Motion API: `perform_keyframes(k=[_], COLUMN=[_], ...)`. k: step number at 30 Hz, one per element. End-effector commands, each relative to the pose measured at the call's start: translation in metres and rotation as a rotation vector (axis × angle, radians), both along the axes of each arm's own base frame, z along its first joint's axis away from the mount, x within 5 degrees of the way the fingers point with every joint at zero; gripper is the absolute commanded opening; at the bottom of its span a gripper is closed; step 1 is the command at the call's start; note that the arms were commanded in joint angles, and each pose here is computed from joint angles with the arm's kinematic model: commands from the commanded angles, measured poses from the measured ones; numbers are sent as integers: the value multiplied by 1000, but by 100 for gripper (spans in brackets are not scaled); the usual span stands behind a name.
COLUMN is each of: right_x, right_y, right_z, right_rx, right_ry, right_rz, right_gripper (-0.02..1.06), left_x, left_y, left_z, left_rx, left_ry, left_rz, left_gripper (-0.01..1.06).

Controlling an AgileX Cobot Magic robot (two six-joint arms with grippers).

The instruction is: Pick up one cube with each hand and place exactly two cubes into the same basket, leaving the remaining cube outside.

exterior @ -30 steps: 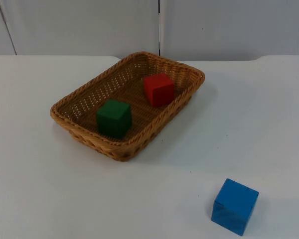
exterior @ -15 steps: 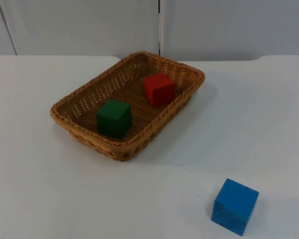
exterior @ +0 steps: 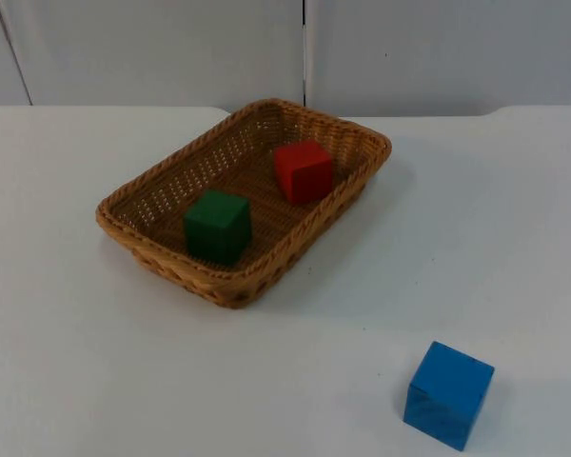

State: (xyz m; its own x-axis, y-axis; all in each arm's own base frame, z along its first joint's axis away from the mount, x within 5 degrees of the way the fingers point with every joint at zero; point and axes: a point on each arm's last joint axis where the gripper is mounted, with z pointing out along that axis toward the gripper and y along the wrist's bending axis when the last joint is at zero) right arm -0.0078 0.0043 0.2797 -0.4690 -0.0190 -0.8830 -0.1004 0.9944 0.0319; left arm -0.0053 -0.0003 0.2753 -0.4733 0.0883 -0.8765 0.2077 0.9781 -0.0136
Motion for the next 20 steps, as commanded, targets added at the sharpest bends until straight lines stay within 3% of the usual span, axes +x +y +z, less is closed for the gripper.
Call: perform_keyframes(k=[1, 20], right_x=[0, 0], right_y=[0, 0], right_z=[0, 0], right_rx=[3, 3], right_ry=[-12, -12], right_rz=[-11, -11], right_gripper=[105, 105], left_x=[0, 0], left_y=[0, -1], left_z=[-1, -1], left_rx=[0, 2], left_ry=[-9, -10], left_rz=[27, 181], left_gripper=[105, 105])
